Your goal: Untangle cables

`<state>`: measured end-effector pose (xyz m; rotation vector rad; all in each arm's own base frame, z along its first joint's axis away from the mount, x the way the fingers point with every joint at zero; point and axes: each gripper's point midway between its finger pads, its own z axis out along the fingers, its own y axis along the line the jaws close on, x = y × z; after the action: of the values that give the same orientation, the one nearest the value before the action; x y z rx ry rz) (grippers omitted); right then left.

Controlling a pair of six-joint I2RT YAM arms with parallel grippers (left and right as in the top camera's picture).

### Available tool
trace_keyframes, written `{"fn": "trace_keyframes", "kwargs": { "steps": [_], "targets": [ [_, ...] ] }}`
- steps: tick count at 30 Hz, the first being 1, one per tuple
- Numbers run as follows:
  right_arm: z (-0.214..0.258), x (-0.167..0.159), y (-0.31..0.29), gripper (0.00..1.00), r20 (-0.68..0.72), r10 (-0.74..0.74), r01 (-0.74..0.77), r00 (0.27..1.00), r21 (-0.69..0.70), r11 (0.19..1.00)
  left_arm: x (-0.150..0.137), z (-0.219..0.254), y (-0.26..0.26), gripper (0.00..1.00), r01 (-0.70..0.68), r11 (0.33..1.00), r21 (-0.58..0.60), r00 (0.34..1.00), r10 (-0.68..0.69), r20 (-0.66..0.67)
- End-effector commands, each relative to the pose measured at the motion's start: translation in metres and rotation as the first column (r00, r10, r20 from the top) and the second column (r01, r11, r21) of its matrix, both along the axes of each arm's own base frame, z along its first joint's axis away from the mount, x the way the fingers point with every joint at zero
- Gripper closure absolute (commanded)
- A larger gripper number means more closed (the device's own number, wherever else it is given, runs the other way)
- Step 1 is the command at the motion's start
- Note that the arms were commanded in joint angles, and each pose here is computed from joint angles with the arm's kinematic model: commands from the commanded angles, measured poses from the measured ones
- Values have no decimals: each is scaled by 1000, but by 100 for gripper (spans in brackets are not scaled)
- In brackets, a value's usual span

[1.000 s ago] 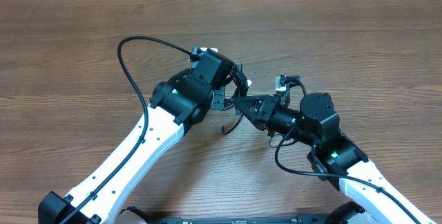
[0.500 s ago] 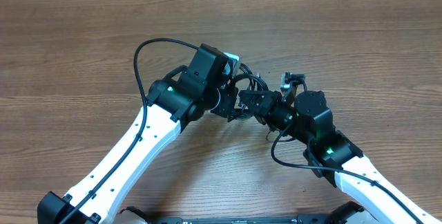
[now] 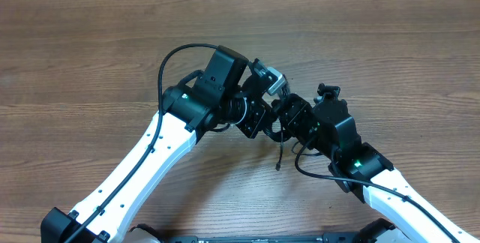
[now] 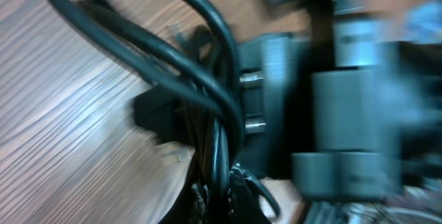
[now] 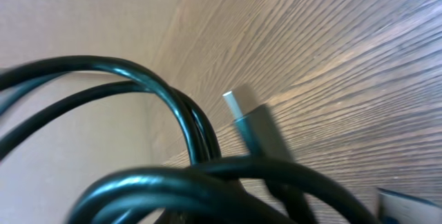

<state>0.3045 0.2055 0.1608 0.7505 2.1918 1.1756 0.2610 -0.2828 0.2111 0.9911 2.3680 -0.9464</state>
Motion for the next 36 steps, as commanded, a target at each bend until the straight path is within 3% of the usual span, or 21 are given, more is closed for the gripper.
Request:
{"fn": "trace_keyframes", "kwargs": {
  "steps": [1, 4, 6, 8, 10, 14, 19, 21, 28, 36],
  "targets": [
    [6, 15, -13, 96, 35, -80, 81, 996, -30, 996, -53, 47, -28, 96, 287, 919, -272, 954, -301, -11],
    [6, 15, -14, 84, 35, -82, 83, 996, -31, 996, -54, 49, -28, 96, 292, 913, -286, 951, -309, -14],
    [6, 14, -12, 60, 37, -71, 72, 997, -34, 997, -49, 49, -25, 96, 277, 918, -284, 956, -294, -15],
    [8, 12, -10, 44, 50, -47, 49, 998, -42, 998, -41, 49, -21, 96, 236, 930, -281, 966, -255, -34],
    [13, 9, -7, 25, 68, -14, 17, 998, -38, 999, -26, 47, -13, 96, 148, 953, -266, 983, -172, -69],
    [32, 3, -7, 0, 109, 0, 1, 994, -6, 1000, 19, 38, 12, 96, -127, 972, -197, 983, 98, -152],
    [55, -7, -12, 0, 158, -5, 2, 987, 23, 1000, 61, 23, 50, 96, -453, 887, -83, 876, 426, -228],
    [59, -11, -15, 0, 161, -7, 3, 987, 25, 1000, 68, 21, 57, 96, -496, 866, -67, 853, 471, -226],
    [34, -26, -23, 1, 46, -4, 6, 999, -28, 1000, 68, 15, 63, 96, -440, 897, -36, 892, 433, -129],
    [20, -33, -27, 0, -9, -3, 2, 1000, -60, 998, 43, -4, 73, 96, -237, 968, 81, 971, 240, -24]
  ]
}}
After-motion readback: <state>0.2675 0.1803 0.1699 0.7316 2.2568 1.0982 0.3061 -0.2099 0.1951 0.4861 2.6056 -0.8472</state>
